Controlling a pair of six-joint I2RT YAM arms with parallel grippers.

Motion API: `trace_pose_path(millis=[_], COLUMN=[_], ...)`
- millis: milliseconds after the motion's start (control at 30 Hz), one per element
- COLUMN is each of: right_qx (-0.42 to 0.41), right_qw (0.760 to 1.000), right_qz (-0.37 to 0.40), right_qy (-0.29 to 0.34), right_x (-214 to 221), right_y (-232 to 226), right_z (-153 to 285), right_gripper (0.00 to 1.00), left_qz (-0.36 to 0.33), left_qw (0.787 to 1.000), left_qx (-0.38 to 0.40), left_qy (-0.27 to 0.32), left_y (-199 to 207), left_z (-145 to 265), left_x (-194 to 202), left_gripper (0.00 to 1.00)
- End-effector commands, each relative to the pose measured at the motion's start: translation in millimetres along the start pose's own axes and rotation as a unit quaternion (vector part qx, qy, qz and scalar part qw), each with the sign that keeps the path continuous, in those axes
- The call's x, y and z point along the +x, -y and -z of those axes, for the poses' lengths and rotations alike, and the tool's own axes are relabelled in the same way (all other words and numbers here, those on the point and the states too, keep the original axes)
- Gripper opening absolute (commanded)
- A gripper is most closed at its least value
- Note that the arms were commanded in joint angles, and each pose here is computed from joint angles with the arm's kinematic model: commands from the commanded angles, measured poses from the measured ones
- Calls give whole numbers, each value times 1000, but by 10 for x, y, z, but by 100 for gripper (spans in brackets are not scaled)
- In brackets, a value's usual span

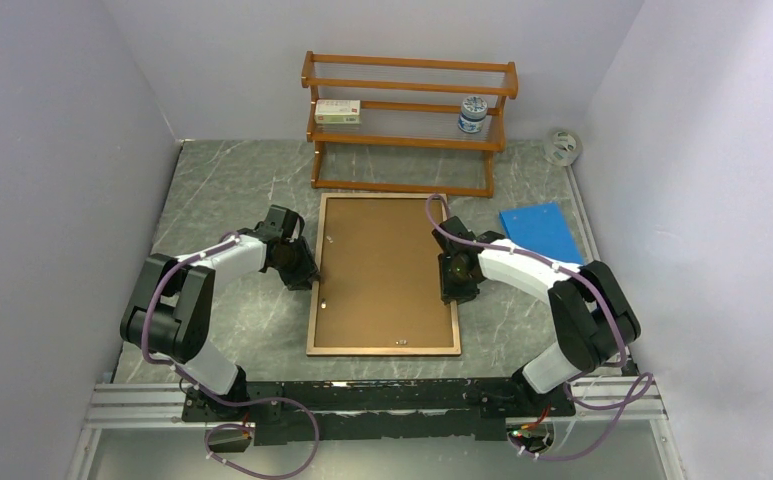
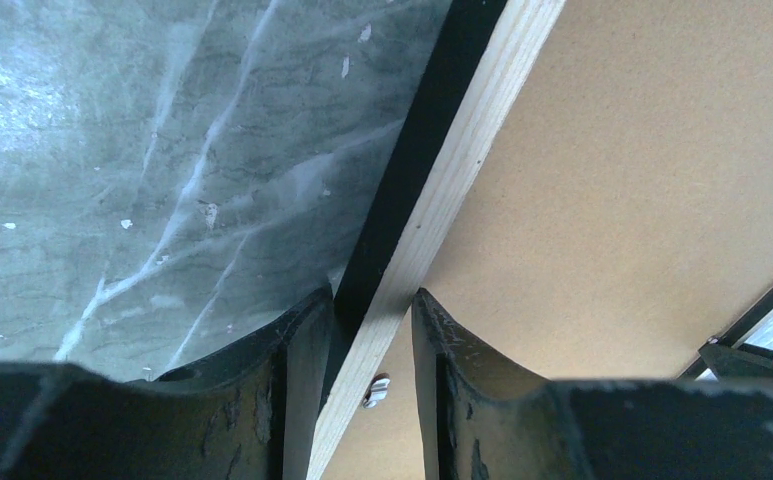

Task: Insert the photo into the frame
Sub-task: Install the photo frame at the center of the board.

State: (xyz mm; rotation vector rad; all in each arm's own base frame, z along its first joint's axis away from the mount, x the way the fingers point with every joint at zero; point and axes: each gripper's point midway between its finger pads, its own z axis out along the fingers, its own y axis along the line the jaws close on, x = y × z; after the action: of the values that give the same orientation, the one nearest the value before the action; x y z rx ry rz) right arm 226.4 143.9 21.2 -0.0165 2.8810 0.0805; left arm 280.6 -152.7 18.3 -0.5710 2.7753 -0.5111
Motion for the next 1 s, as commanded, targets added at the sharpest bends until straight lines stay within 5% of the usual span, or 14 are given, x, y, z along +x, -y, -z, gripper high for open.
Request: trace_pose_path(millis=[0,367,600,700,833,967], right_qx=[39,11,-6,-24,-74,-188], right_qw=[999,998,996,995,992,975], right_qz=[11,-15,-18,-16,-19,-26], right_qy=[-4,58,93,101,100,111], right_x=[84,-141,-249,-291,-362,-520], right_y=[178,73,43,-15,-229,-706], right_z=[32,147,351,441,522,594], right_gripper=[32,22,56,63,62,48], left_qz=[5,4,0,-2,-2,-1], left_qw=[996,997,998,998,998,998], left_qx=[-80,-71,-62,-56,-51,-46], left_qy=[-26,-29,-33,-32,-31,-31], left_y=[-450,-404,-369,-345,-325,-328], left_z=[-135,-111,-110,-102,-75,-58], left_x=[218,213,208,204,201,224], left_gripper=[42,42,45,49,49,43])
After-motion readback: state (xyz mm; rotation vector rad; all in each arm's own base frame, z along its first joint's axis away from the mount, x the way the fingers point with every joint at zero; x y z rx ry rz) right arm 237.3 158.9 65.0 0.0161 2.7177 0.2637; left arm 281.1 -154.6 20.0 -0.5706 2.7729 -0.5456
